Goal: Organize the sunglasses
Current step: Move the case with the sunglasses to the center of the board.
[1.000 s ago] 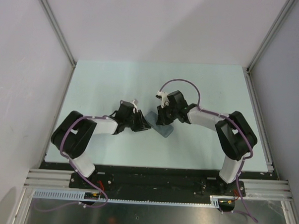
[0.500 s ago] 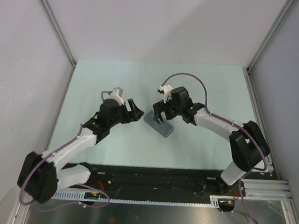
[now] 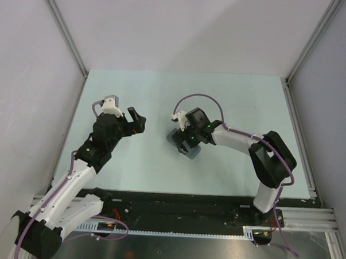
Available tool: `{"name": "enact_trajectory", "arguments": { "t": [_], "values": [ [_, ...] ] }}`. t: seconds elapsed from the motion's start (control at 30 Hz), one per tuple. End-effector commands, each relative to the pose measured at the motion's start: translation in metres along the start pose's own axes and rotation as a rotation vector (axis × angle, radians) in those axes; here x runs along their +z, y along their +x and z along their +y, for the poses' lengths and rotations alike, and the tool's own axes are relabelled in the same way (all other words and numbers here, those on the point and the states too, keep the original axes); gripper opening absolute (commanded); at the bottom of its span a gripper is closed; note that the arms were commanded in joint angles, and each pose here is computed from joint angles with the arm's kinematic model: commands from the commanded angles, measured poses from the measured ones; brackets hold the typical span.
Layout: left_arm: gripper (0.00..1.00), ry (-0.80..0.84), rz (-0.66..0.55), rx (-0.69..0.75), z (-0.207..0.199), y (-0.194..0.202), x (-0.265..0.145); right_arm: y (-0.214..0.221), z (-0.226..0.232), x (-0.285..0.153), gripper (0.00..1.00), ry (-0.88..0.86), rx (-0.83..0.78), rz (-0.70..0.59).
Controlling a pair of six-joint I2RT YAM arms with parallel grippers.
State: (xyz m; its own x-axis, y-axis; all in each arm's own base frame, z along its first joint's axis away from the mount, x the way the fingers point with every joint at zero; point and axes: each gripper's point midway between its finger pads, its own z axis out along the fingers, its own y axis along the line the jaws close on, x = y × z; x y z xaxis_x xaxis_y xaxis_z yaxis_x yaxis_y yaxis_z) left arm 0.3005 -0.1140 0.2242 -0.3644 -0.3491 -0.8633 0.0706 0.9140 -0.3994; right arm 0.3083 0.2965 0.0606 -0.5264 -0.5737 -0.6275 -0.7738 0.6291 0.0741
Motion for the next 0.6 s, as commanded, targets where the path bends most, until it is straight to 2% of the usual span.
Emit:
{"name": "enact_trajectory", "arguments": {
  "t": [0.0,0.13,0.23,0.33,0.37,0.43,0.47,0.57],
  "values": [
    [1.00,-0.013,0.023,0.036,0.005,0.000,-0.001,0.000,0.007,0.013,1.00,0.013,-0.050,0.041],
    [1.00,-0.015,0.054,0.019,0.008,0.012,0.001,0.002,0.003,0.020,0.99,0.061,-0.028,0.050],
    [1.00,-0.015,0.074,0.017,0.009,0.018,0.003,0.006,-0.004,0.023,0.91,0.106,-0.004,0.063],
    [1.00,-0.021,0.083,0.020,0.011,0.020,0.005,0.007,-0.015,0.020,0.77,0.173,0.034,0.065],
    [1.00,-0.023,0.084,0.019,0.012,0.020,0.005,0.007,-0.019,0.018,0.69,0.199,0.049,0.065],
    [1.00,-0.022,0.092,0.021,0.012,0.022,0.007,0.006,-0.030,0.012,0.59,0.268,0.109,0.056],
    [1.00,-0.022,0.096,0.020,0.012,0.023,0.007,0.005,-0.036,0.009,0.49,0.296,0.146,0.048],
    [1.00,-0.021,0.107,0.019,0.012,0.025,0.009,-0.001,-0.053,-0.005,0.43,0.383,0.238,0.008]
  ]
}}
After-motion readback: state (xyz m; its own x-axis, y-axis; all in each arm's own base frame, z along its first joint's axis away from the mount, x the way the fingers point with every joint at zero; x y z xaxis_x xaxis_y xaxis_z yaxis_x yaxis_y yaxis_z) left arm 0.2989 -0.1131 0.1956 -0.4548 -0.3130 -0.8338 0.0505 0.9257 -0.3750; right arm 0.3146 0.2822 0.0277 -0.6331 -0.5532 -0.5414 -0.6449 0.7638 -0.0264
